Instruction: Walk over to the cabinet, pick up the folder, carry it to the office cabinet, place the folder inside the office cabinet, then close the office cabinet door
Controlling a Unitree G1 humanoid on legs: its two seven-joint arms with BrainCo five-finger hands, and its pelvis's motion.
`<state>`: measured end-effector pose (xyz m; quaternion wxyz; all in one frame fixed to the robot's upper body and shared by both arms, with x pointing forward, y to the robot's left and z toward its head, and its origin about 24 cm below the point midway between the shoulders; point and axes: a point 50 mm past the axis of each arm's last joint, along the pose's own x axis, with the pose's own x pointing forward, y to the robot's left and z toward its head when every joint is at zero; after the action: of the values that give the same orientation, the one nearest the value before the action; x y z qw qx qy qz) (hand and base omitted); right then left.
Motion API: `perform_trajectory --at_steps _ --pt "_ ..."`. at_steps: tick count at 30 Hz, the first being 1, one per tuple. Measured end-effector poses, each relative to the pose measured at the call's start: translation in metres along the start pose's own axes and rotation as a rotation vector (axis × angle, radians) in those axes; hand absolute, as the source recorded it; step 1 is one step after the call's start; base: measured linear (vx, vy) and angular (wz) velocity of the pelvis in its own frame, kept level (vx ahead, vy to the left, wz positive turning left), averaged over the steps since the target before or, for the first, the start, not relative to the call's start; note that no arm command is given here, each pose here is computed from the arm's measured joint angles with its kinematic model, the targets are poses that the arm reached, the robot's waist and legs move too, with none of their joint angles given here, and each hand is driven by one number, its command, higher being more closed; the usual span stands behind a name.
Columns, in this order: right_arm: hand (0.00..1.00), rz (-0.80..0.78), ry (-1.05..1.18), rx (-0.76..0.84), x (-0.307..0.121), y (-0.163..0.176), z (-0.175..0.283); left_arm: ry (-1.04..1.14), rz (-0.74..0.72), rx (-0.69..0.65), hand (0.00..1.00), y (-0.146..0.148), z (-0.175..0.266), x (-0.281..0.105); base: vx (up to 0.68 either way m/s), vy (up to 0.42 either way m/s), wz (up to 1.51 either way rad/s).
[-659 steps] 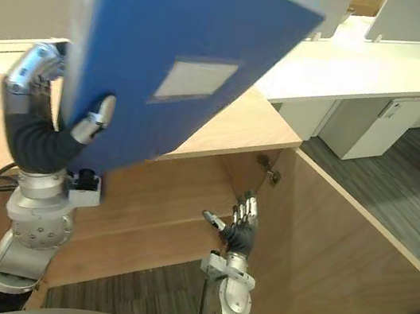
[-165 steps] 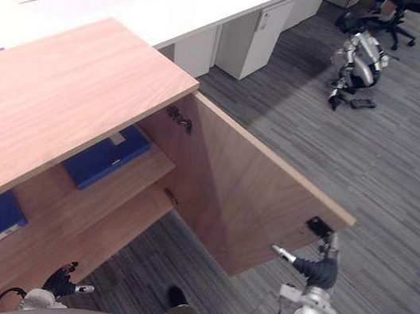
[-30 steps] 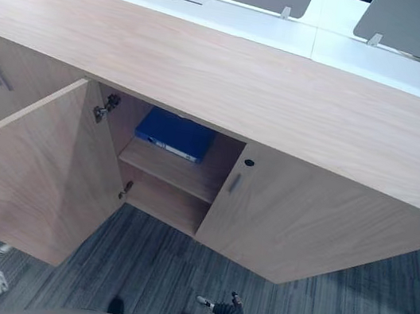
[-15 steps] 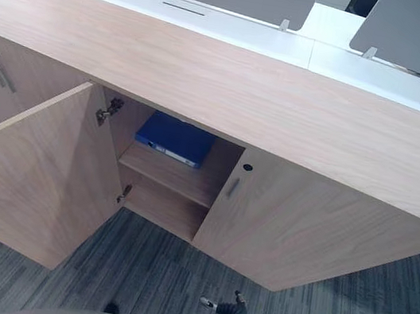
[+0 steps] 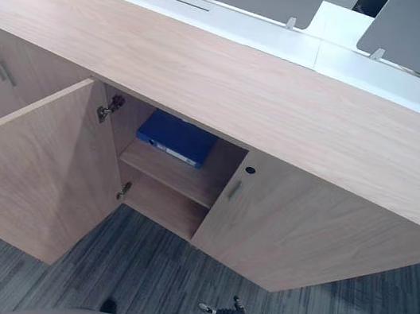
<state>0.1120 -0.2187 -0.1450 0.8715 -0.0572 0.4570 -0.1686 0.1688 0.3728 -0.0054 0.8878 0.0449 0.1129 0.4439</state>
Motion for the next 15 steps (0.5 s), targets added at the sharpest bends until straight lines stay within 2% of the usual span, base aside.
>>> perform_trajectory --at_steps 10,15 --pt "0.0 0.019 0.002 -0.025 -0.002 0.002 -0.003 0.082 -0.154 0.02 0.0 -0.01 -0.036 -0.054 -0.03 -0.008 -0.04" --pt "0.0 0.037 -0.016 -0.039 -0.002 0.006 0.0 0.213 -0.317 0.035 0.0 -0.024 -0.069 -0.095 -0.04 0.005 -0.11"
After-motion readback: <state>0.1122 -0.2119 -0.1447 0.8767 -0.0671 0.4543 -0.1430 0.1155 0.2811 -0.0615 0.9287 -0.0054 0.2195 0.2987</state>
